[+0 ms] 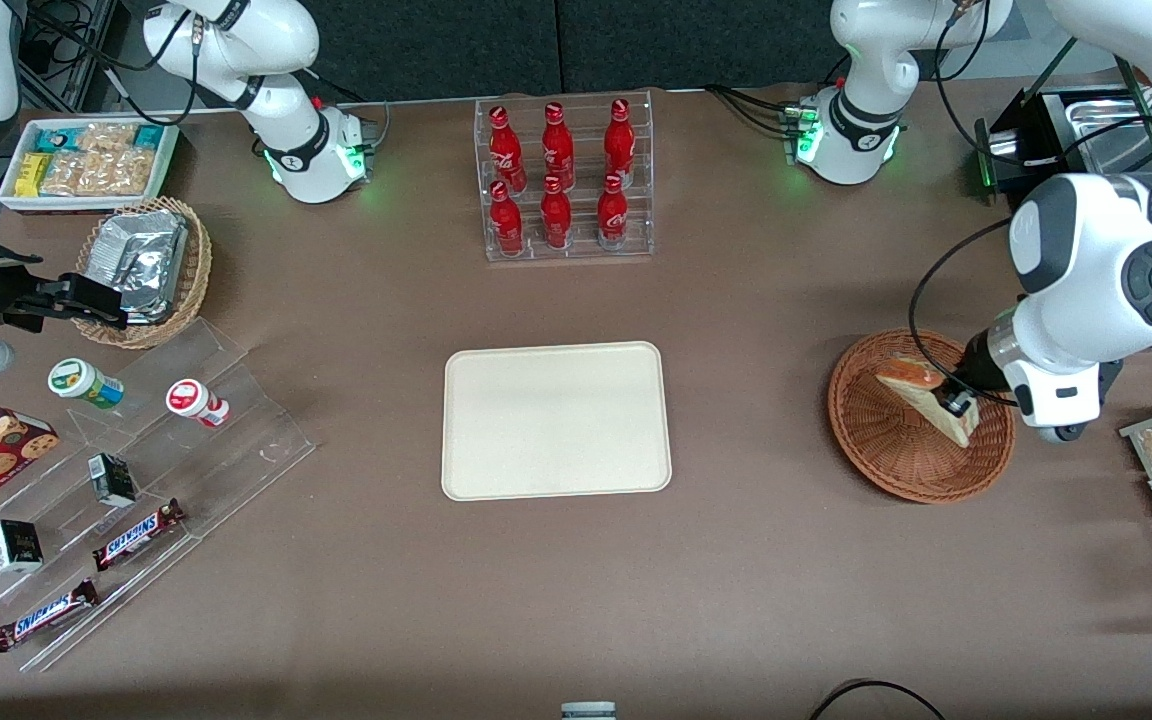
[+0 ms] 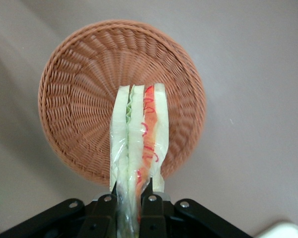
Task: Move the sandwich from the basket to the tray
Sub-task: 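Close the left gripper on the sandwich and lift it upright, then carry the held sandwich with the left gripper over the cream tray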
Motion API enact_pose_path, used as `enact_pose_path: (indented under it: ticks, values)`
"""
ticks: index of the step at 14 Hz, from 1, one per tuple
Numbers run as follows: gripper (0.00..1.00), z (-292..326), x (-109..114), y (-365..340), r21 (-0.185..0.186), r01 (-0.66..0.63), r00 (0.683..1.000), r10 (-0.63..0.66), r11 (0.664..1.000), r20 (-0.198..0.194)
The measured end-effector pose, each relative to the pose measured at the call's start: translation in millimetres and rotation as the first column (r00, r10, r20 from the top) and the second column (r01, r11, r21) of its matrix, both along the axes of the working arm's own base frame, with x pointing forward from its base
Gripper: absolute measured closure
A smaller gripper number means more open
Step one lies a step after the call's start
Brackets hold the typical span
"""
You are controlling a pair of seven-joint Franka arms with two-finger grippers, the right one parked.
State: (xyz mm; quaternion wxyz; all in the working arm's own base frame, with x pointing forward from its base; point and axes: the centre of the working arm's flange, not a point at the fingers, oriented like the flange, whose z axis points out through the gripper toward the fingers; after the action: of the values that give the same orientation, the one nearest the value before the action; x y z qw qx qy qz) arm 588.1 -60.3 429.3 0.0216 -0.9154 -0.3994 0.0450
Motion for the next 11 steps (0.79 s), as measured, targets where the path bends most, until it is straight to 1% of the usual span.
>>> enact_pose_path:
  ticks: [1,3,6,7,9,11]
  values:
    - [0.85,14,1,-15,-0.005,0.039,0.999,-0.039,0.999,0.001]
    - [0.85,37,2,-44,-0.011,0.124,0.992,-0.124,0.992,0.018]
    - [0.85,54,-3,-108,0.04,0.274,0.961,-0.275,0.961,0.005]
    - [0.85,56,-5,-134,0.044,0.319,0.948,-0.319,0.947,0.009]
    - [0.85,55,-7,-176,0.038,0.385,0.923,-0.386,0.922,0.018]
    - [0.85,47,-9,-214,0.025,0.44,0.897,-0.441,0.897,0.017]
